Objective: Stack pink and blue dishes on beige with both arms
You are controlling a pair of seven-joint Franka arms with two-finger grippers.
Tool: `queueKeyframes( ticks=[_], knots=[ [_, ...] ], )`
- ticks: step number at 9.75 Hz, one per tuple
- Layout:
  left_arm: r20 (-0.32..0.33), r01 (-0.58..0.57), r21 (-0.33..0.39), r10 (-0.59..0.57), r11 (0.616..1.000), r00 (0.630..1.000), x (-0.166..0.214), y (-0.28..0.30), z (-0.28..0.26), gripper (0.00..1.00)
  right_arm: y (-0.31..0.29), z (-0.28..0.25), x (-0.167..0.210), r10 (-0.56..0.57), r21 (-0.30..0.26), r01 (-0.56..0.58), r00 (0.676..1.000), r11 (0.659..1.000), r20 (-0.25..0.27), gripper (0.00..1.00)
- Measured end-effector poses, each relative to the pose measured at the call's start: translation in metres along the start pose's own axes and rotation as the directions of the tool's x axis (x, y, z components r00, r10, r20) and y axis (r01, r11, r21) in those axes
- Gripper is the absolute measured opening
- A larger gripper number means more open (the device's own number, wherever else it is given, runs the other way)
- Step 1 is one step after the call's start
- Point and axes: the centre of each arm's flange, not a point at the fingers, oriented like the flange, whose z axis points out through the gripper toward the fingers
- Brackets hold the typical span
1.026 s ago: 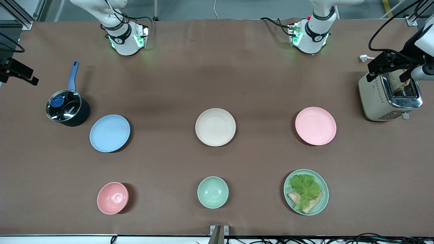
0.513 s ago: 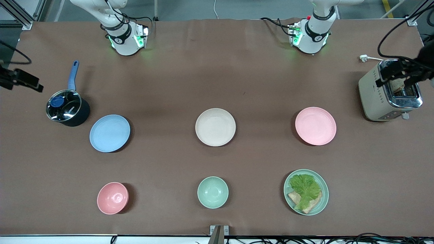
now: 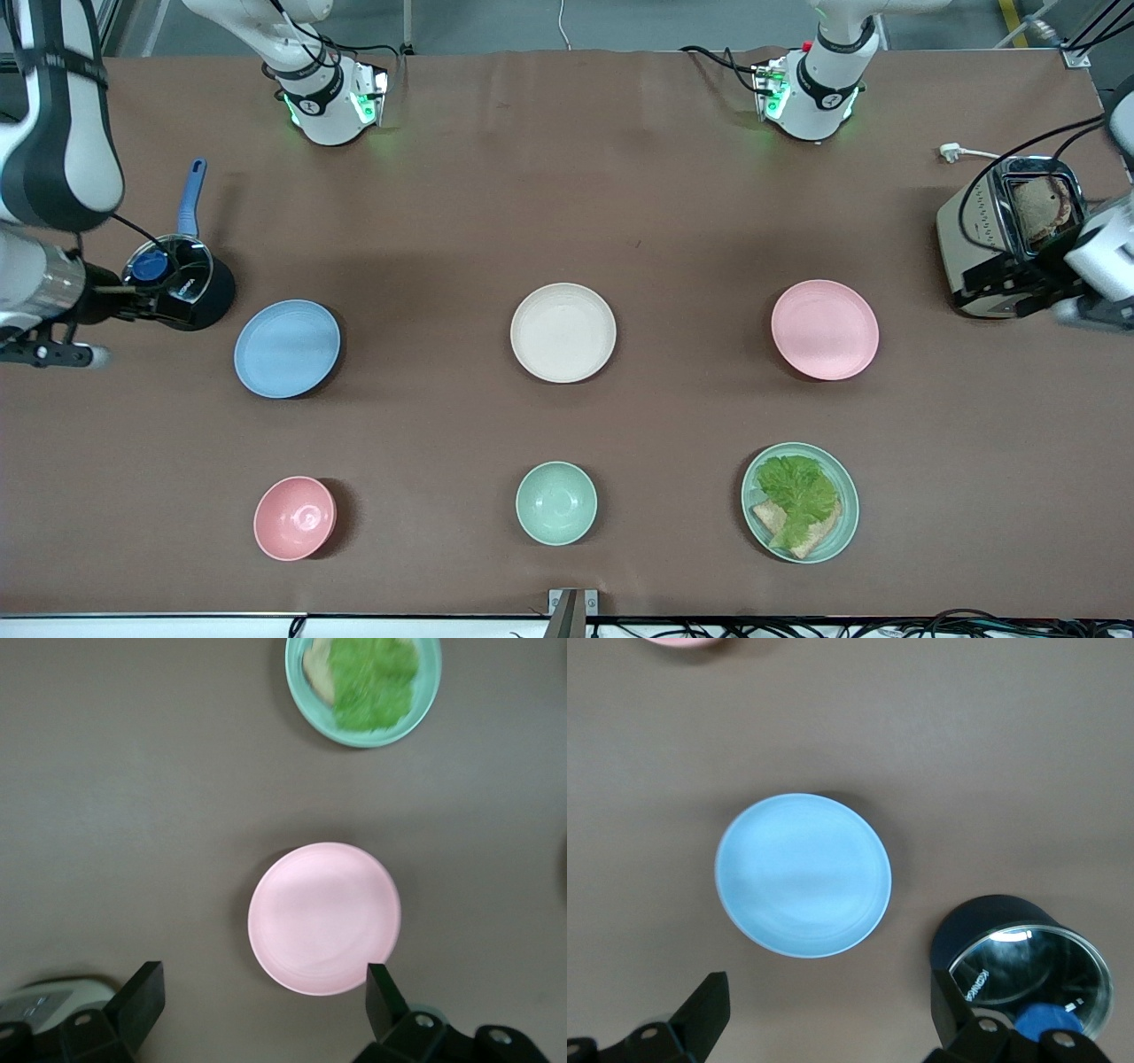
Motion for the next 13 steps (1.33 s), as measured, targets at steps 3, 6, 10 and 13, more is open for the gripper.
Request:
queueKeyframes(
  ticks=[3, 6, 10, 13],
  knots=[
    [0.037, -0.059, -0.025, 0.06, 0.998, 0.998, 0.006, -0.021, 0.076, 0.93, 0.056, 0.092, -0.005, -0.038, 0.148, 0.039, 0.999, 0.988, -0.012, 1.0],
    [0.109, -0.035, -0.047, 0.04, 0.998, 0.993, 0.001, -0.043, 0.155, 0.77, 0.065, 0.178, -0.005, -0.088, 0.228, 0.092, 0.996, 0.969, -0.026, 0.97],
    [0.158, 0.02, -0.08, -0.007, 0.997, 0.987, -0.014, -0.046, 0.223, 0.72, 0.07, 0.216, -0.012, -0.103, 0.23, 0.107, 0.994, 0.967, -0.03, 0.7],
    [0.18, -0.023, -0.114, 0.043, 0.993, 0.983, -0.023, -0.041, 0.243, 0.31, 0.07, 0.226, -0.014, -0.081, 0.247, 0.084, 0.996, 0.965, -0.024, 0.48]
  ],
)
